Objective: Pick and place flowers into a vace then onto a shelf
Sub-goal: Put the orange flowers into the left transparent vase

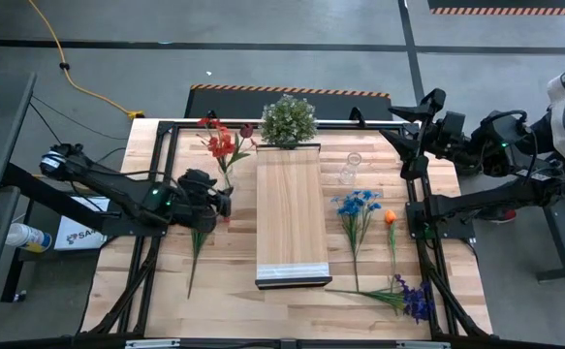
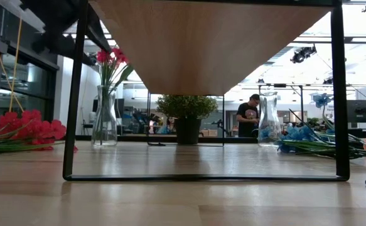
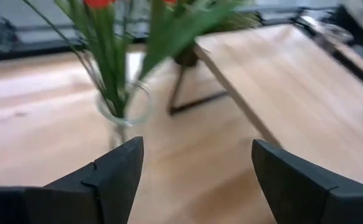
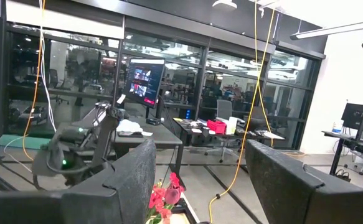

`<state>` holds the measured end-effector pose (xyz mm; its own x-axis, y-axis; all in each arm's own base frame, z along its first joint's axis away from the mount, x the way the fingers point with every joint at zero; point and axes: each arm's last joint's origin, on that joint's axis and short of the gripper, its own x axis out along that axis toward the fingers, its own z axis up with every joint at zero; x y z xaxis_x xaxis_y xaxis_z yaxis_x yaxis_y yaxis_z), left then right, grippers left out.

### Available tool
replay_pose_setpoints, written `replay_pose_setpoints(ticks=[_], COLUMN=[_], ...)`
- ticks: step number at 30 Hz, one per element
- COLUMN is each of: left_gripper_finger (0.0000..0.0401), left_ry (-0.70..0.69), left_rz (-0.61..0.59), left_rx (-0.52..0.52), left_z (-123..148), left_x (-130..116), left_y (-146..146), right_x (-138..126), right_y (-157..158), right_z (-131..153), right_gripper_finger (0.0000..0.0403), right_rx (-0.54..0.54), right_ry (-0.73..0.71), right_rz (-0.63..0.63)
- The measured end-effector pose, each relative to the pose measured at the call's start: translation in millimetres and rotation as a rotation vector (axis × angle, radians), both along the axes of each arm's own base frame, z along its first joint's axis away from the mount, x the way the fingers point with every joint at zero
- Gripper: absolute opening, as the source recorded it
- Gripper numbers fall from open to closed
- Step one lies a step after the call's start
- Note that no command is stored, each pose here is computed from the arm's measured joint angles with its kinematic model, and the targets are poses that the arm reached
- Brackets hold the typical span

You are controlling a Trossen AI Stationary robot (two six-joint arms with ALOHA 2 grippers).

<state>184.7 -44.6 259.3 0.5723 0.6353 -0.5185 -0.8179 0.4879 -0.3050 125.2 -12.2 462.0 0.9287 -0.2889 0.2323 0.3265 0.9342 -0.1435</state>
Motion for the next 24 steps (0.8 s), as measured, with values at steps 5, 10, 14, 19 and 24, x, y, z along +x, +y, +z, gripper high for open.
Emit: replay_pose_setpoints(ticks=[5, 10, 14, 19, 24], left_gripper_finger=[0.0338, 0.0333, 0.0331, 0.0336, 0.0337], left_ry=[-0.069, -0.141, -0.153, -0.166, -0.097], left_rz=[-0.110, -0.218, -0.321, -0.392, -0.381], left_rx=[-0.083, -0.161, -0.227, -0.316, -0.389], left_z=[10, 19, 31, 46, 57], left_x=[-10, -17, -21, -28, -40], left_y=[-12, -26, -39, -51, -57], right_x=[0, 0, 0, 0, 0], right_y=[0, 0, 0, 0, 0], right_z=[0, 0, 0, 0, 0], right_gripper_finger=[0.0236, 0.0236, 0.0236, 0.0236, 0.0236], right_rx=[0.000, 0.000, 0.000, 0.000, 0.000], right_ry=[0.000, 0.000, 0.000, 0.000, -0.001], right_rz=[0.000, 0.000, 0.000, 0.000, 0.000])
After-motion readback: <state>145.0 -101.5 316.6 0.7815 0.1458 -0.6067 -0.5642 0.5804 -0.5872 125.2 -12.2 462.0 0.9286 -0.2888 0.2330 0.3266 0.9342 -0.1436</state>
